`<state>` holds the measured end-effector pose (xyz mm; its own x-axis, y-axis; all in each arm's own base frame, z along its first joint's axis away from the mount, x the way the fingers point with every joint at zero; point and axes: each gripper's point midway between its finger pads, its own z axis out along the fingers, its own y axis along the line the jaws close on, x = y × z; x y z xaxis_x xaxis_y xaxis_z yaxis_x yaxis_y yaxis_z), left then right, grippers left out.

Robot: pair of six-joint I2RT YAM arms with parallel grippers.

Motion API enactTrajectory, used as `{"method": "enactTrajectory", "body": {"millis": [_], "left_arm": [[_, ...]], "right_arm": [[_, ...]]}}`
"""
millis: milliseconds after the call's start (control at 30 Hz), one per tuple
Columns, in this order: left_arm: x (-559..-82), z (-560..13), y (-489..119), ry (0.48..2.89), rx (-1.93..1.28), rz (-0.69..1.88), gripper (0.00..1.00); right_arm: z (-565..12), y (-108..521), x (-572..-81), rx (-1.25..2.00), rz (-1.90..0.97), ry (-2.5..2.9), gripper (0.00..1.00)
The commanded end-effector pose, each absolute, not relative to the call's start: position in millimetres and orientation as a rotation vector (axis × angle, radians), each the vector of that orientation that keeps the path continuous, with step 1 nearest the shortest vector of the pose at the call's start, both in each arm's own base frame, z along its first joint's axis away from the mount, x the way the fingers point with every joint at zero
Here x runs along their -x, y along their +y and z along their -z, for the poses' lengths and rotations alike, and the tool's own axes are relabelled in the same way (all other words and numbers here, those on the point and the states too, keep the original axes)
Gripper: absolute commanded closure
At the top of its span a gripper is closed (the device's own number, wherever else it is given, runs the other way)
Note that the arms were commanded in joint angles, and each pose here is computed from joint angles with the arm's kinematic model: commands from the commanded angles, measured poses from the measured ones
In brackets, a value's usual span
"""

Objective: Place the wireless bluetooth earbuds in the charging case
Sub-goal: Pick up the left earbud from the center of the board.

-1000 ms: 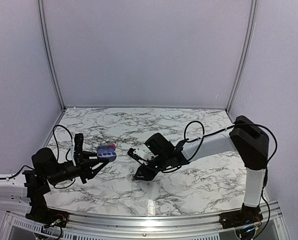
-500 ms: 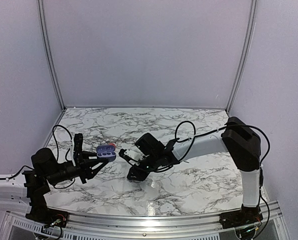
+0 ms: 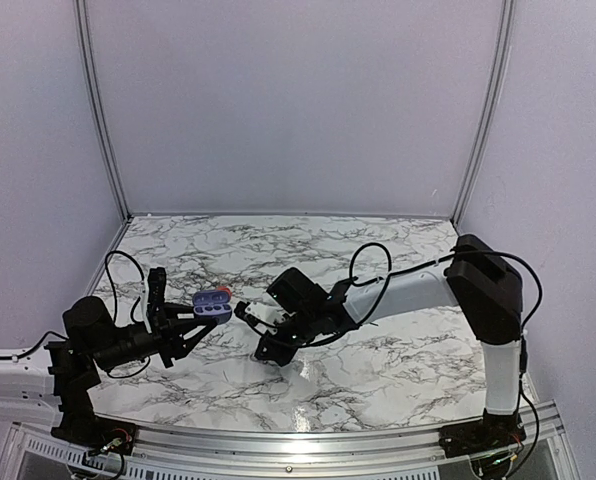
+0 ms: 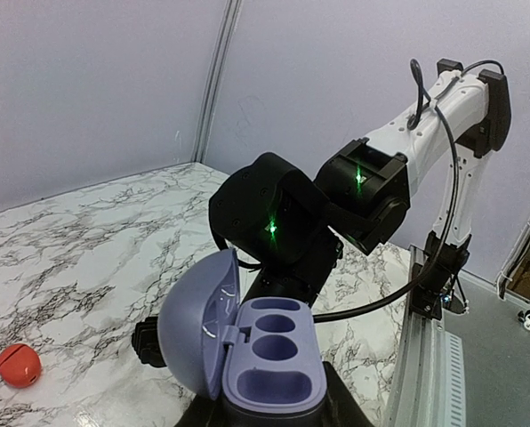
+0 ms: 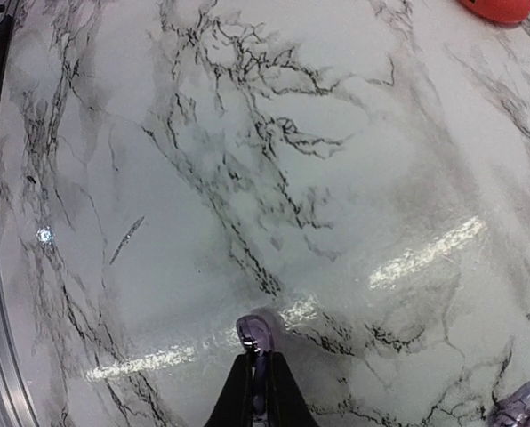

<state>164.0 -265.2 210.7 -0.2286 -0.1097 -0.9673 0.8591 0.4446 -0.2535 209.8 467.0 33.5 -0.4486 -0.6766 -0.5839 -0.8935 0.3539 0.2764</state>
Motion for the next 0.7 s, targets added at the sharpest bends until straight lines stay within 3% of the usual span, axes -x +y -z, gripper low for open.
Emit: {"method": "enactTrajectory", "body": {"millis": [0,300,667], "left_arm": [[-166,-221,-261,1.486,-0.666,1.032,1.00],[-164,-219,-263,1.479,-0.691,1.025,1.00],[-120,-218,-288,1.326,-1.014,1.093,1.00]], "right_arm": [[-48,466,-205,1.397,-0.820,2.228,0.95],[-82,457,-208,1.381,-0.801,2.128,1.00],[-234,399,-191,1.346,-0.788,1.682,1.00]]}}
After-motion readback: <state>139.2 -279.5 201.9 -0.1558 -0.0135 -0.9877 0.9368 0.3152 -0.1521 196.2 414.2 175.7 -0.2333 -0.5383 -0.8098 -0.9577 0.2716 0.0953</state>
